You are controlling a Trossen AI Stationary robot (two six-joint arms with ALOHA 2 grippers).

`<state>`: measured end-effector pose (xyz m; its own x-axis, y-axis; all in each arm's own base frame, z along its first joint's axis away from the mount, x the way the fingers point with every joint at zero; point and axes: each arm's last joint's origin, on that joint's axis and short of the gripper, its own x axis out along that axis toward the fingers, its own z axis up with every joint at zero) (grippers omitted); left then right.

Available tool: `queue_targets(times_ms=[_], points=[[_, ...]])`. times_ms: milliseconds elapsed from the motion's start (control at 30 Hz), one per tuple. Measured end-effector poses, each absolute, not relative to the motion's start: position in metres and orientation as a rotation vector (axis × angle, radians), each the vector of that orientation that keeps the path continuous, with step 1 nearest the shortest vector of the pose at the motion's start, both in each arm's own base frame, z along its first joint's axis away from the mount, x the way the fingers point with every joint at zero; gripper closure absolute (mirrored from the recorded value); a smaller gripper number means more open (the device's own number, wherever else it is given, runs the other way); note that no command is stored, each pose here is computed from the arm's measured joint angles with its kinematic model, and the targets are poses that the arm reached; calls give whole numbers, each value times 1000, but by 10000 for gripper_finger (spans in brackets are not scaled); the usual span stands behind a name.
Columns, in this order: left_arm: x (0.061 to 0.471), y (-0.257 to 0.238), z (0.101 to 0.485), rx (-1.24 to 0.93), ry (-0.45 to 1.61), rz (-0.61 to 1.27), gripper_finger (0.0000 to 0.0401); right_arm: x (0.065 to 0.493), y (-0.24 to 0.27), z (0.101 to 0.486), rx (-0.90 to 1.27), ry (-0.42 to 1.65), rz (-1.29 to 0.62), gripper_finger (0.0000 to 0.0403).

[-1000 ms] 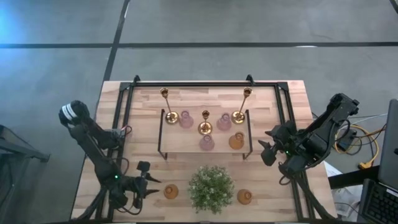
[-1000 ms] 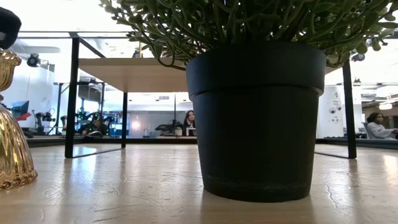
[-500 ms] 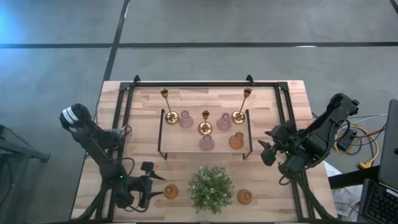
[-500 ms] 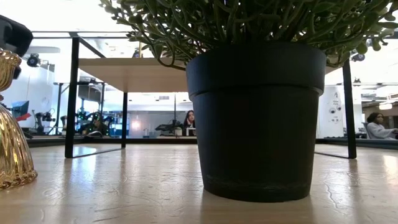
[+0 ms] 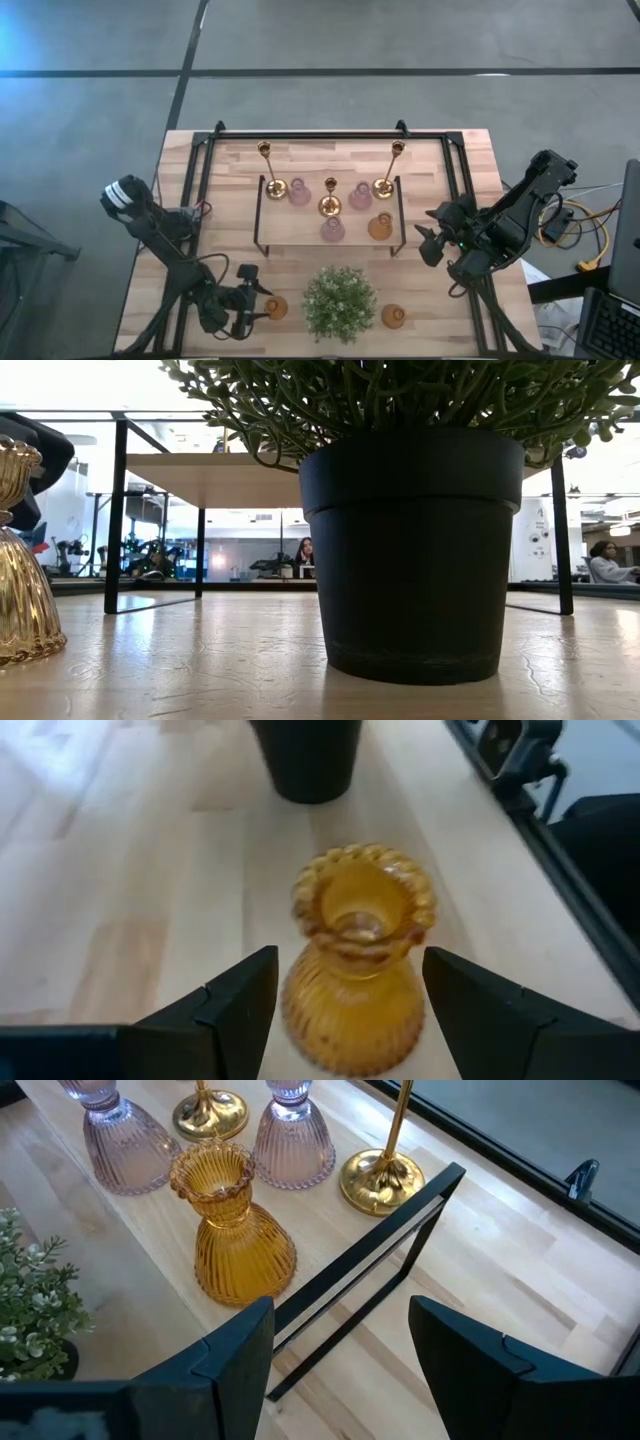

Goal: Pick & Place candle stick holders
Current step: Put the left yellow vase on the shelf

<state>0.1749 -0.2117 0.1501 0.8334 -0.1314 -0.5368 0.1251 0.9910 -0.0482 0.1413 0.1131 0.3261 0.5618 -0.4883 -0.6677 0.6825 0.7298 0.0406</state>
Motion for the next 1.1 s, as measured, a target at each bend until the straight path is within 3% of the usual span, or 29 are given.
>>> queue_targets(times_ms=[500,667,900,1100], points=[[190,-211,144,3,544,-169,159,141,113,326,309,681,-703,177],[192,-211,144,2,542,-165,191,141,113,325,306,682,-705,177],[197,-208,140,14,540,-149,274,141,113,325,306,682,-705,177],[202,-206,143,-8,538,-167,274,141,113,325,305,683,-705,177]])
